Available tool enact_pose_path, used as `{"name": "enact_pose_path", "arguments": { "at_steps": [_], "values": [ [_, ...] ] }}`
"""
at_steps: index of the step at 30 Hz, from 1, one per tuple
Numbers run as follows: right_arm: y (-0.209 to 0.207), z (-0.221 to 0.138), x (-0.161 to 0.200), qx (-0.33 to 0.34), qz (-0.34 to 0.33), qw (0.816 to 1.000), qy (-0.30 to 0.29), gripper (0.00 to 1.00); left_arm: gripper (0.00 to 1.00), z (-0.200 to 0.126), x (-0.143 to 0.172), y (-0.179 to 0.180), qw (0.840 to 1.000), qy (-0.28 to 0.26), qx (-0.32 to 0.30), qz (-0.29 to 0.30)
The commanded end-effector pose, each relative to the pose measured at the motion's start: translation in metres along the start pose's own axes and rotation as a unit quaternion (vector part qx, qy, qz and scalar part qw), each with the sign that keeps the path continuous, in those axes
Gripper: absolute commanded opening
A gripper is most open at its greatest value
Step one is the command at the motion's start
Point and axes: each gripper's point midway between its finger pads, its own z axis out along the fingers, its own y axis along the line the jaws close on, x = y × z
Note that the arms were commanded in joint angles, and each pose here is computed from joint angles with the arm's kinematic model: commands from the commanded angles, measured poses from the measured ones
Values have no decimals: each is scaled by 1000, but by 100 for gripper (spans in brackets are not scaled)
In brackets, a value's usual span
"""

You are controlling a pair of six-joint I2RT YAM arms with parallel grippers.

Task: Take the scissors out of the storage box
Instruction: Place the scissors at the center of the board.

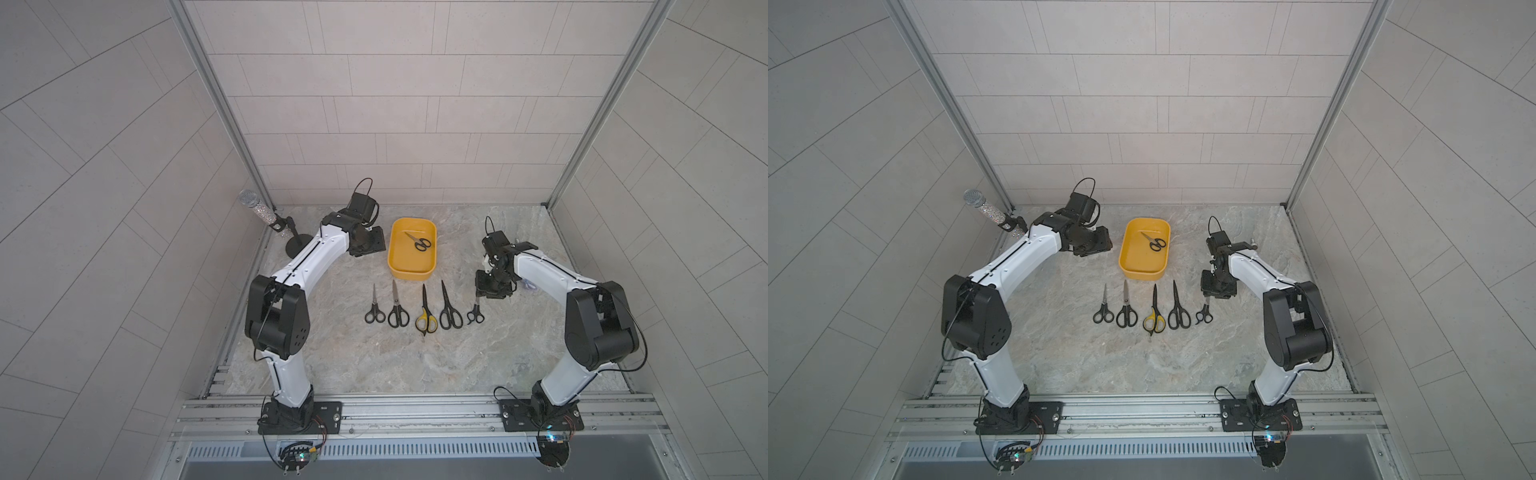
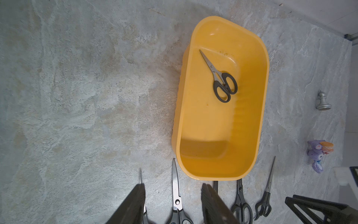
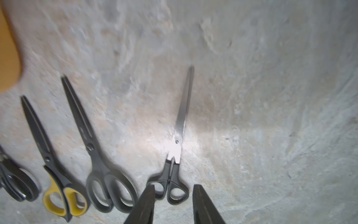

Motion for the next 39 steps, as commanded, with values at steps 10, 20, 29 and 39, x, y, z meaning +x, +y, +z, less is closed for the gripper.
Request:
{"name": "enact_pose_path", "arguments": {
  "at_steps": [10, 20, 29, 39],
  "values": [
    [-5, 17, 6, 84, 57, 995, -25, 41, 53, -19, 0, 4, 1000, -13, -1, 1],
    [-6, 35, 14, 76, 56, 995, -10, 40, 53, -23, 3, 7, 1000, -12, -4, 3],
    [-8, 49, 23, 75, 51, 996, 6, 36, 53, -25, 5, 10, 1000, -14, -5, 1],
    [-15, 56, 35, 84, 31, 996, 19, 27, 53, -22, 2, 9, 1000, -13, -2, -3]
  ]
}}
